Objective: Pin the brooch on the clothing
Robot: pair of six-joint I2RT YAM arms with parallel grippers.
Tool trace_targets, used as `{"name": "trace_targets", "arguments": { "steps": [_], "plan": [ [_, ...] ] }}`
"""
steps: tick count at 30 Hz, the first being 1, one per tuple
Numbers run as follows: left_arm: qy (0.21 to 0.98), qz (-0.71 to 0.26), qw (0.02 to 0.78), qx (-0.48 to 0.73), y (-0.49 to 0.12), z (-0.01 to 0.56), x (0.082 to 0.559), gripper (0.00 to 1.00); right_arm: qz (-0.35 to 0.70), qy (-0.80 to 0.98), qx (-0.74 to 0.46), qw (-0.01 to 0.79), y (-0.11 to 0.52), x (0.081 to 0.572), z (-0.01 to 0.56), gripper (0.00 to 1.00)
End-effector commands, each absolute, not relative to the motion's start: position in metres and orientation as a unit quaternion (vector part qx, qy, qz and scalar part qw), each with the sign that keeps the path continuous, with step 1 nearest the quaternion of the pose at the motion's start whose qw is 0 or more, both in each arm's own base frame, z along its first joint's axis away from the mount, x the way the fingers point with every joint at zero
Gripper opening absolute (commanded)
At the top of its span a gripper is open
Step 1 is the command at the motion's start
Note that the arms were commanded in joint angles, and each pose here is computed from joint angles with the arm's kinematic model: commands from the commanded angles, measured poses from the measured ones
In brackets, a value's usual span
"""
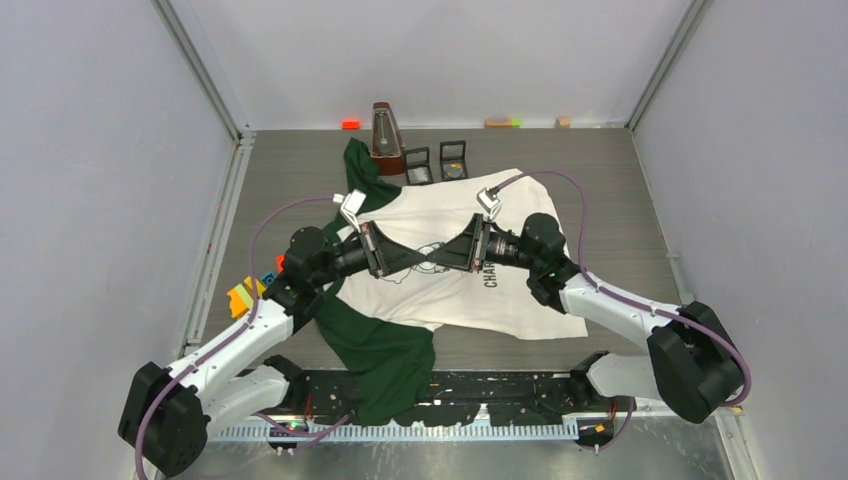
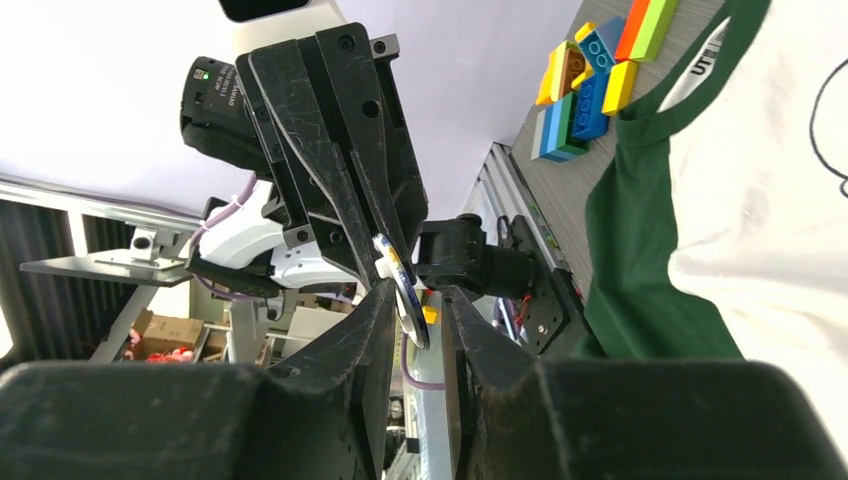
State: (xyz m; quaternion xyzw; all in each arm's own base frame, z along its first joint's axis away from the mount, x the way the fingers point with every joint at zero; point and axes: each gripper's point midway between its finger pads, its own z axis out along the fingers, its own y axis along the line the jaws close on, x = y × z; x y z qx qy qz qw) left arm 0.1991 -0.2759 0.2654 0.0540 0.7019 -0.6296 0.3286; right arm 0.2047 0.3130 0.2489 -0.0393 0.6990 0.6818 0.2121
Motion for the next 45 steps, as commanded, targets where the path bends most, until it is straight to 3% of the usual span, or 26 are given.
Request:
{"name": "trace_targets", "arguments": {
  "steps": [1,5,11,19,23,30,34,45],
  "plan": [
    [0.645,-0.668,0.352,0.120,-0.281,0.314,0.182,0.00,0.649,0.724,-0.034,0.233,0.312,0.213,0.235,0.28],
    [0.657,-0.656,0.355,0.109,-0.278,0.304,0.186,0.00,0.660,0.709,-0.046,0.245,0.311,0.209,0.252,0.32],
    [0.710,-0.606,0.354,0.062,-0.267,0.275,0.200,0.00,0.675,0.679,-0.081,0.276,0.304,0.195,0.290,0.51],
    [0.739,-0.579,0.343,0.024,-0.259,0.254,0.213,0.00,0.632,0.698,-0.094,0.323,0.292,0.197,0.305,0.59],
    [0.764,-0.549,0.338,-0.004,-0.239,0.234,0.228,0.00,0.527,0.775,-0.036,0.348,0.273,0.223,0.266,0.62],
    [0.817,-0.461,0.332,-0.100,-0.172,0.181,0.252,0.00,0.245,0.908,0.046,0.336,0.212,0.251,0.168,0.57],
    [0.826,-0.441,0.330,-0.119,-0.150,0.172,0.255,0.00,0.122,0.935,0.082,0.322,0.179,0.262,0.118,0.65],
    [0.858,-0.375,0.340,-0.087,-0.129,0.168,0.254,0.00,0.036,0.955,0.131,0.263,0.139,0.241,0.052,0.67]
  ]
}}
